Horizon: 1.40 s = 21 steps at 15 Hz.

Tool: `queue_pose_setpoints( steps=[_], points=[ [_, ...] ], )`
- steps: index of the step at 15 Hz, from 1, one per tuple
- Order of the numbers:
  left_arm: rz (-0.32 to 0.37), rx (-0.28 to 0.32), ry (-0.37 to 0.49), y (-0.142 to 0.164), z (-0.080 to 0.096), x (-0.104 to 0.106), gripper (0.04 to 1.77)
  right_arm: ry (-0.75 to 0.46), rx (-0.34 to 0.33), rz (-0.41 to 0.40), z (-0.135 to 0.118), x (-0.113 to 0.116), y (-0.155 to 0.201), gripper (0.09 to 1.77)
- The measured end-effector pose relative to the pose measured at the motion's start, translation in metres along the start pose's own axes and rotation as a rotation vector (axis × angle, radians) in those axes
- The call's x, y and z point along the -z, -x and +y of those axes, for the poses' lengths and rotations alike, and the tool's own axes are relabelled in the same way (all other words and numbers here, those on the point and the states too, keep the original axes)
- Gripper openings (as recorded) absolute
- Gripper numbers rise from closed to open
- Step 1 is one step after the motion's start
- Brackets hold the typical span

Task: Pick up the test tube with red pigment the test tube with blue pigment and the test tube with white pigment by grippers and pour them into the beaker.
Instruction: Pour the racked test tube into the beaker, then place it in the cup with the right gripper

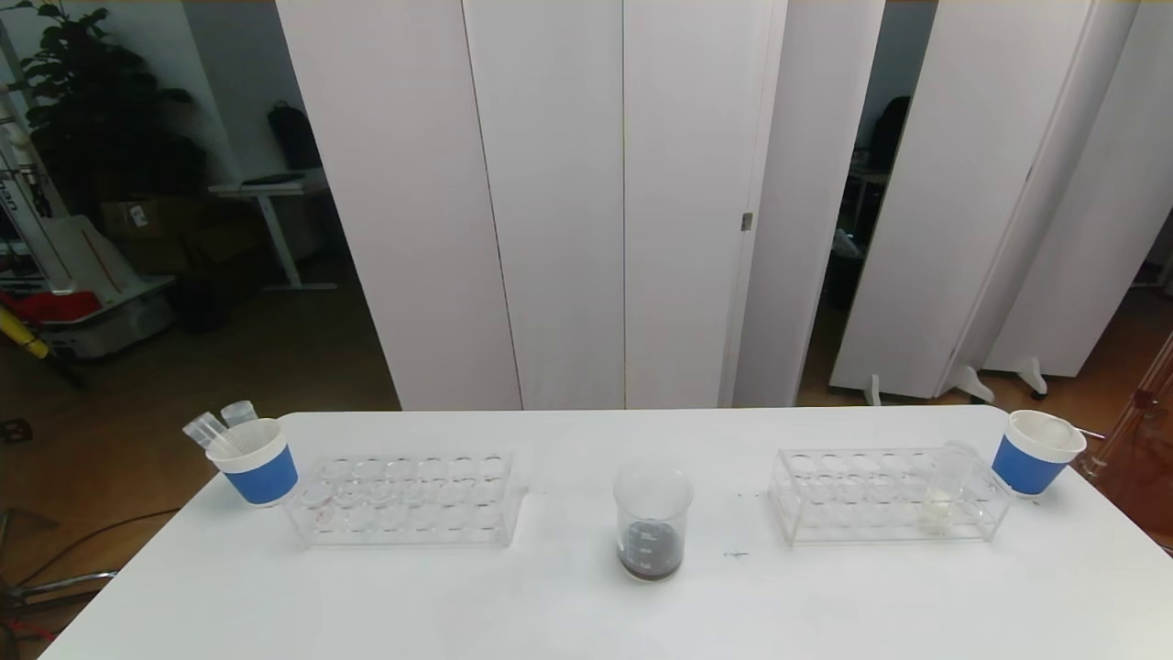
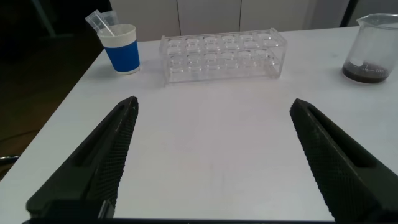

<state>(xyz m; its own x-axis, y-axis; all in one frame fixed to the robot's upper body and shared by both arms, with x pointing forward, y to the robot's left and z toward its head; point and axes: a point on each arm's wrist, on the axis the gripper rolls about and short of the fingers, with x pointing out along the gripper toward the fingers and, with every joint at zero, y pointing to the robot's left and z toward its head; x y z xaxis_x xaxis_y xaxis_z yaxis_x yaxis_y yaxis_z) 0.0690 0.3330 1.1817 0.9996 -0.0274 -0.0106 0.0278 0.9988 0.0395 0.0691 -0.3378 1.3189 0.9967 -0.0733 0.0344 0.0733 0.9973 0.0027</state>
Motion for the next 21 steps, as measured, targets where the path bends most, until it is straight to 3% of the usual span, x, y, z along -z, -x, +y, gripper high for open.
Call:
queue_pose_setpoints(
  steps=[4, 9, 15, 18, 21],
  points=[
    [0.0, 0.0, 0.0, 0.0, 0.0, 0.0, 1.74, -0.035, 0.004, -0.003, 0.002, -0.03, -0.039, 1.75],
    [0.0, 0.0, 0.0, 0.0, 0.0, 0.0, 1.74, -0.065, 0.061, 0.058, 0.006, -0.036, -0.104, 1.75],
    [0.0, 0.0, 0.0, 0.0, 0.0, 0.0, 1.74, -0.082, 0.067, 0.175, 0.01, -0.003, -0.163, 1.75],
    [0.0, 0.0, 0.0, 0.0, 0.0, 0.0, 1.74, -0.076, 0.071, 0.2, 0.011, 0.023, -0.182, 1.75],
    [0.0, 0.0, 0.0, 0.0, 0.0, 0.0, 1.74, -0.057, 0.077, 0.28, 0.011, 0.051, -0.192, 1.75]
  ],
)
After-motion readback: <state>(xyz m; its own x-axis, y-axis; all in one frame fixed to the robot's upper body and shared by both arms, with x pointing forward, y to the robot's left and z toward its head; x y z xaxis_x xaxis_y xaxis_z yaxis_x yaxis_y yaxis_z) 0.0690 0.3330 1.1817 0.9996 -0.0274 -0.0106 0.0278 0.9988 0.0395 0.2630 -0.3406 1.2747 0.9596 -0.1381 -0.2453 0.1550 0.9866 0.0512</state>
